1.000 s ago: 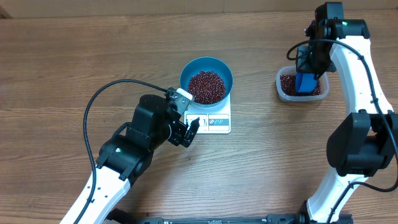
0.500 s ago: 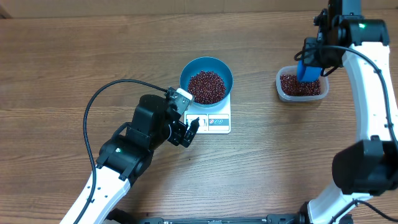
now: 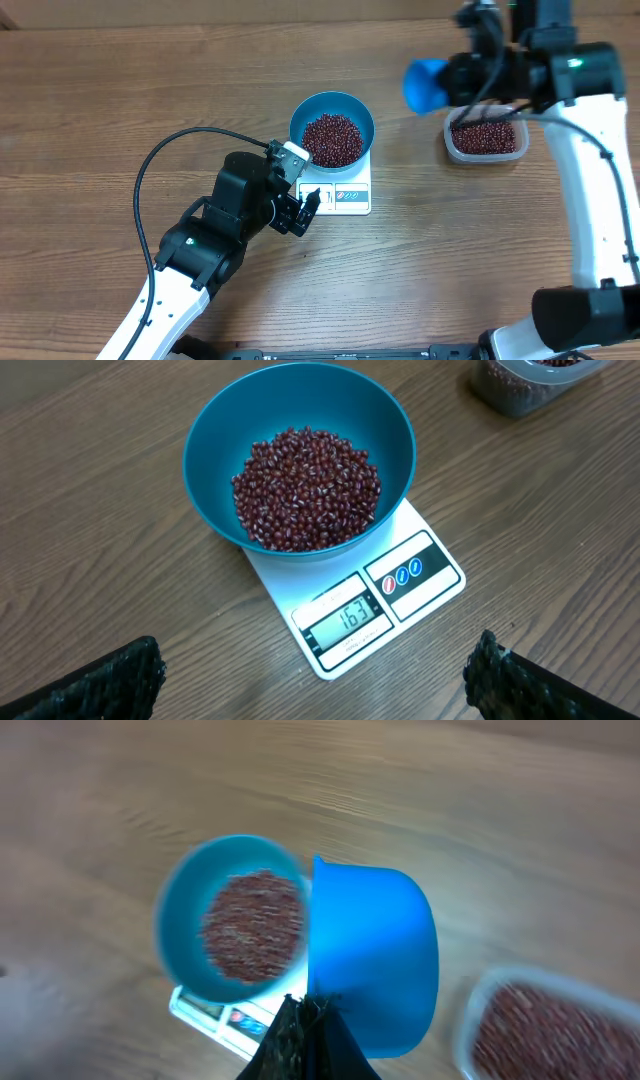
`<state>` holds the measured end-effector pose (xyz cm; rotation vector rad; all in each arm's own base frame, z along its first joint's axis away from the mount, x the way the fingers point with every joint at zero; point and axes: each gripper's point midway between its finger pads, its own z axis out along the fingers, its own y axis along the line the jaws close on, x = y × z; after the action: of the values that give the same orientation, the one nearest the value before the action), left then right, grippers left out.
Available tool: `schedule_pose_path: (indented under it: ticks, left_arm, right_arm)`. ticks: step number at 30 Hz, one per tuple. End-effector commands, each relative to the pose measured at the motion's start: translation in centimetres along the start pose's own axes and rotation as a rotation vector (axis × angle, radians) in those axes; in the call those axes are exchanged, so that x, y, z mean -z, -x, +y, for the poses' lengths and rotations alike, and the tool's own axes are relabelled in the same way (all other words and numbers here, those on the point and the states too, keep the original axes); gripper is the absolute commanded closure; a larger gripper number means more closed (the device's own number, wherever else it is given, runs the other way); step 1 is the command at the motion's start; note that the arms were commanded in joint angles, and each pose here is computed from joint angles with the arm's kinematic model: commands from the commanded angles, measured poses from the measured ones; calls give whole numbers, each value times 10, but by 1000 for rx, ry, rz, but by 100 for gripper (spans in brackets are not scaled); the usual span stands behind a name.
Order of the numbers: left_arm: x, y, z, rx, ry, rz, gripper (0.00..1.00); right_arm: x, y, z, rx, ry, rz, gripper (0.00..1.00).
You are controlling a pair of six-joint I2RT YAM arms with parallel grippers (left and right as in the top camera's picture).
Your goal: Scoop item into bowl and weigh 150g on scale
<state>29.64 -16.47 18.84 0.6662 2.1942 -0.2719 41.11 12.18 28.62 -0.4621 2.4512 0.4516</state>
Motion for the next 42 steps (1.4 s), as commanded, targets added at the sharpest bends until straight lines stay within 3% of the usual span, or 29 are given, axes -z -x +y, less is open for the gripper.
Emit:
schedule_pose_path:
  ticks: [1, 7, 28, 42]
  left_arm:
    - [-1, 0, 4, -20, 15, -1, 1]
    - [-1, 0, 4, -20, 15, -1, 0]
    - [-1, 0, 4, -20, 15, -1, 0]
    - [-1, 0, 4, -20, 16, -2, 0]
  right_arm:
    - [1, 16, 33, 167, -34, -44, 96]
    - [-17, 23, 47, 261, -123, -46, 96]
    - [-91, -13, 91, 313, 48, 106, 96]
    - [-136, -39, 106, 345, 70, 203, 96]
